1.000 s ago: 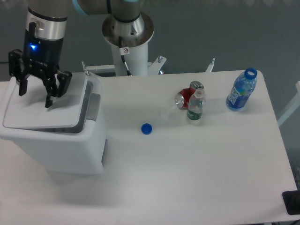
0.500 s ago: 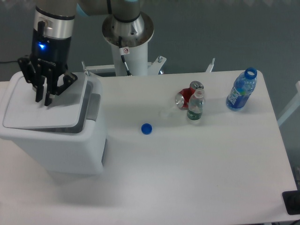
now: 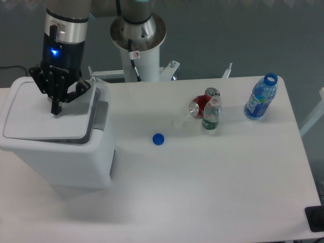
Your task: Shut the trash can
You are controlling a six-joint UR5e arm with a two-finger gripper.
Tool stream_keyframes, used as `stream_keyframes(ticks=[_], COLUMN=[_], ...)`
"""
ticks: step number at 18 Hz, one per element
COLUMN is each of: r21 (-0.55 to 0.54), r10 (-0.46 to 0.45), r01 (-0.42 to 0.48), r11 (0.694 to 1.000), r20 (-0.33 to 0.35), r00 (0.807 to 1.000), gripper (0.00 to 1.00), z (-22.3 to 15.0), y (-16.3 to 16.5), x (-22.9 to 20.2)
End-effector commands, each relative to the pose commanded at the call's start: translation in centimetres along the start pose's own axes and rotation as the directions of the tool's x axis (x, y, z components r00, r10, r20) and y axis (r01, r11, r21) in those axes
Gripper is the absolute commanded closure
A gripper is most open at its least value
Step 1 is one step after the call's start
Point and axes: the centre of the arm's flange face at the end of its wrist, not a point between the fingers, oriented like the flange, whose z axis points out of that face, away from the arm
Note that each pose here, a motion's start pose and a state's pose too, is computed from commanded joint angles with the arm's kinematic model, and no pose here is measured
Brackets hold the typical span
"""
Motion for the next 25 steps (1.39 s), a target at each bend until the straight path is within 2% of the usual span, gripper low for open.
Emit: stream_keyframes(ticks=[14,17,25], r21=[0.005,-0.015,-0.018], r10=[-0.045,-0.051,-0.052], r01=[0.045,0.052,0.053], r11=[0.999,0.999,0.998], r20=[0.033,0.060,0.060], r00=[0.998,0.997,0.997], gripper=[0.90,0.89,0.89], z=[-0.8,-0.3,-0.3], y=[0.6,1.3,1.3], x=[-2.9,-3.5,-3.4])
